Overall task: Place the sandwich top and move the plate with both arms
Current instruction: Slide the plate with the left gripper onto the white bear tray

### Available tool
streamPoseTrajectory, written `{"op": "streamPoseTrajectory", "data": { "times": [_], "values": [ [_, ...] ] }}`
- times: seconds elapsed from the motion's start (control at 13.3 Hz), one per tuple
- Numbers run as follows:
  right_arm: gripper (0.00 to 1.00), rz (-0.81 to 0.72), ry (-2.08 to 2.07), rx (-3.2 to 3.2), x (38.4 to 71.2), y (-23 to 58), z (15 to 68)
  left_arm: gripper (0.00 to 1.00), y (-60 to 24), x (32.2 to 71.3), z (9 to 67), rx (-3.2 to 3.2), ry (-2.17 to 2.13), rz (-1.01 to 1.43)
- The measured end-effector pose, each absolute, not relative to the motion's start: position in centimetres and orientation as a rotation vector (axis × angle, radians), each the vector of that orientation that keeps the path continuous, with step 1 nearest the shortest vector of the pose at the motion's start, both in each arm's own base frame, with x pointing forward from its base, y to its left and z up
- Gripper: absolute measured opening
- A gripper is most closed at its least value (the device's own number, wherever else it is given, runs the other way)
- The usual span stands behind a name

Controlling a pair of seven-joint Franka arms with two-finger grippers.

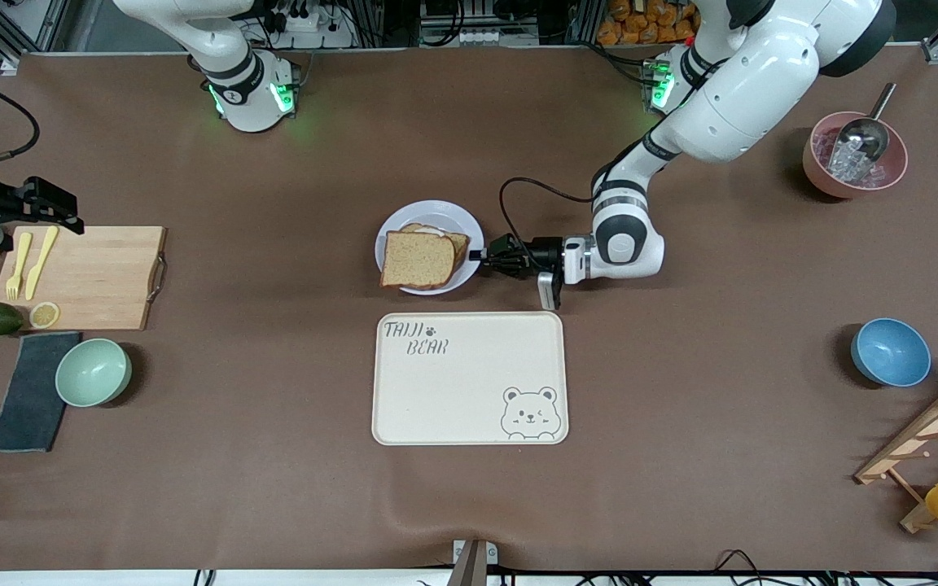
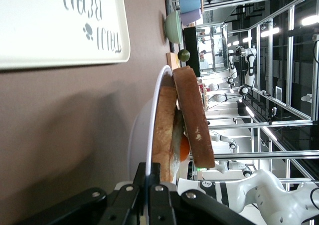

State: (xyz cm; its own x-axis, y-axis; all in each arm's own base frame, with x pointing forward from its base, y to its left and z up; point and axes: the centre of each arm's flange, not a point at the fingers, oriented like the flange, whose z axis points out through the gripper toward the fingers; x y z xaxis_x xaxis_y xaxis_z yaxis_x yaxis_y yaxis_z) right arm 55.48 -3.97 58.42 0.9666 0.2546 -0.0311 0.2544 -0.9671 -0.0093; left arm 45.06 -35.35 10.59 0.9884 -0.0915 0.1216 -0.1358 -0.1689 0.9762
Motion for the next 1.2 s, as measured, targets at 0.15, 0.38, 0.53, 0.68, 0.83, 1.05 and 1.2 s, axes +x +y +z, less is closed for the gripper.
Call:
{"op": "streamPoseTrajectory", "data": {
  "times": [0.15,0.38,0.53,0.68,0.83,1.05,1.2],
  "values": [
    [1.00,0.056,-0.402,-3.110,55.6,-4.0,58.2,0.04,-35.0,46.2,11.1,1.735,-0.163,0.064],
    [1.00,0.060,-0.402,-3.109,55.6,-4.0,58.1,0.04,-34.8,47.9,12.0,1.713,-0.133,0.103],
    [1.00,0.060,-0.402,-3.110,55.6,-4.0,58.1,0.04,-34.8,49.1,12.8,1.702,-0.110,0.113],
    [1.00,0.060,-0.402,-3.110,55.6,-4.0,58.1,0.04,-34.7,50.4,13.6,1.691,-0.091,0.131],
    [1.00,0.060,-0.402,-3.110,55.6,-4.0,58.1,0.04,-34.4,52.0,14.6,1.679,-0.059,0.139],
    [1.00,0.061,-0.402,-3.109,55.7,-4.0,58.0,0.04,-33.3,54.7,16.1,1.661,-0.002,0.154],
    [1.00,0.066,-0.402,-3.109,55.7,-4.0,57.8,0.04,-32.1,56.2,16.8,1.651,0.030,0.172]
  ]
}}
